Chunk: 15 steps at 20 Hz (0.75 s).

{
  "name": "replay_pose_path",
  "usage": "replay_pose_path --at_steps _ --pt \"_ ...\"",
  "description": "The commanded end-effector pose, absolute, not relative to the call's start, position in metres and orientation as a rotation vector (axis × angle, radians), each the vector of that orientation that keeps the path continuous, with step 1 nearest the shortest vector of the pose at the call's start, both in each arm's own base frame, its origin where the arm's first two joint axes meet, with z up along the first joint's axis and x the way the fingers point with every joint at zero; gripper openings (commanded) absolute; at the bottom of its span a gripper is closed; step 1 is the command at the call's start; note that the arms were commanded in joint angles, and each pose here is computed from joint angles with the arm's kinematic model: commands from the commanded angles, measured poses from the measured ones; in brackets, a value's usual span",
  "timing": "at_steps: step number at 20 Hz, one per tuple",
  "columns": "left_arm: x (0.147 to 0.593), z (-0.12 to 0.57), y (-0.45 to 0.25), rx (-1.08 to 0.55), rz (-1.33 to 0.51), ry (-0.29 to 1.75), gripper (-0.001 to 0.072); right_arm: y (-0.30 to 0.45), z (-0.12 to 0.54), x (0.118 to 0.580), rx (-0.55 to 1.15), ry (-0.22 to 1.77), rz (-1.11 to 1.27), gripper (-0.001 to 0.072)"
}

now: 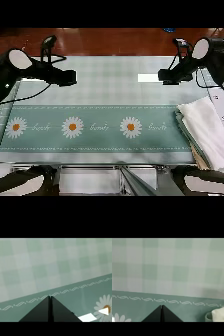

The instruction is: Fold the shirts.

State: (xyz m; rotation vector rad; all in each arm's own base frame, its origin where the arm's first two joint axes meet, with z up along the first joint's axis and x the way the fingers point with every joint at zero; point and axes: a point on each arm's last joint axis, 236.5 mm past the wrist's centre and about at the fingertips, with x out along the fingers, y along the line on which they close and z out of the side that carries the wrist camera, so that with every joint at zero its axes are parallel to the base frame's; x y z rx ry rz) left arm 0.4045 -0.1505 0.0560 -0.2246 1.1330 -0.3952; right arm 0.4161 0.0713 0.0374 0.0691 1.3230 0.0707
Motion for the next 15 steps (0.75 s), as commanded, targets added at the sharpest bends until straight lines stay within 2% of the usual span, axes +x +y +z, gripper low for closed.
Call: replay_pose_path --at_steps 1,15 --pt "0.3904 0.0324 -0.1469 -0.203 -0.384 1.243 0.0018 0.0612 0.0255 0.4043 0.016 1.398 0.02 0.0019" --pt "0.3862 0.0285 -0.147 -0.202 -0.388 1.269 0.0018 0.0612 0.0256 0.4052 0.016 1.394 0.02 0.0019"
